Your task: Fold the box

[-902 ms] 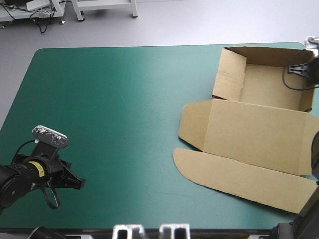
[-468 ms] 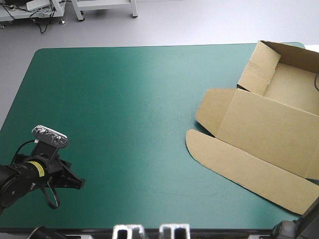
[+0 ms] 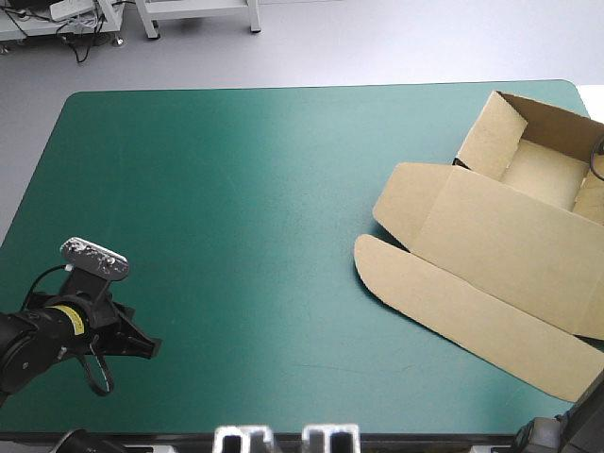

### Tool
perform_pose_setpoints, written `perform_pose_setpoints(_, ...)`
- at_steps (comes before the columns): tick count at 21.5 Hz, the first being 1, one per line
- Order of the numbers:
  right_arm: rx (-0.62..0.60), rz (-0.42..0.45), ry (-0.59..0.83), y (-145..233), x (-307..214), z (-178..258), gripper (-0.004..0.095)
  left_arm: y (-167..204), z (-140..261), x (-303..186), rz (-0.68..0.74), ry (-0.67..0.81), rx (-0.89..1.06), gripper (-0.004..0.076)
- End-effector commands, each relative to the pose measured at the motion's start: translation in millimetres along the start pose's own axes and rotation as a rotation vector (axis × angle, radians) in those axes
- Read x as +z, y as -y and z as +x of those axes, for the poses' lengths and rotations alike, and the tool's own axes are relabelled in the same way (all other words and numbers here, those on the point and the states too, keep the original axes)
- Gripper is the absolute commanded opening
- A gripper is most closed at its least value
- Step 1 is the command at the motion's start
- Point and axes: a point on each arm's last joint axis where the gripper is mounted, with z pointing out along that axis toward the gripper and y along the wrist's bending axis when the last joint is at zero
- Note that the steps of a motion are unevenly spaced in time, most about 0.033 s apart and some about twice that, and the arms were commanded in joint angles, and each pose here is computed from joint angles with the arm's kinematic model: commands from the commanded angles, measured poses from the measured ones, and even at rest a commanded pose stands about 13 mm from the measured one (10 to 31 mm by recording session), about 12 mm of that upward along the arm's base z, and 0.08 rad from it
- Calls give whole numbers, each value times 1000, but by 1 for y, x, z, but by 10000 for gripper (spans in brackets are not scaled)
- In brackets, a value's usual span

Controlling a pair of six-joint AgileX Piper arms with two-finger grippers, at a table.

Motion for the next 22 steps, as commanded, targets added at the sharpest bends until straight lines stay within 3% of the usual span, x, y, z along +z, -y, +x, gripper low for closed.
perform_pose_setpoints(1, 12, 31, 142, -2, -54, -3, 732, -1, -1, -8, -8, 7, -6, -4)
perform_pose_setpoints(5, 13, -5, 227, -10, -93, -1, 698, -1, -1, -8, -7, 7, -6, -4)
perform_pose_setpoints(9, -45, -189, 450, -40, -172, 10, 592, -1, -1, -8, 0, 9, -8, -4)
perform_pose_setpoints(11, -69, -324, 541, -58, -204, 20, 504, 1, -3, -8, 14, 22, -14, -4)
perform_pose_setpoints(13, -125, -452, 612, -84, -233, 32, 276, 4, -3, -8, 48, 31, -25, -4)
perform_pose_setpoints(15, -234, -468, 641, -110, -251, 44, 35, 5, -4, -8, 63, 33, -29, -4)
perform_pose_setpoints(16, -276, -476, 645, -123, -257, 50, -14, 6, -4, -8, 70, 34, -32, -4)
perform_pose_setpoints(22, -627, -567, 625, -212, -286, 108, -15, 16, -8, -9, 189, 74, -73, -4)
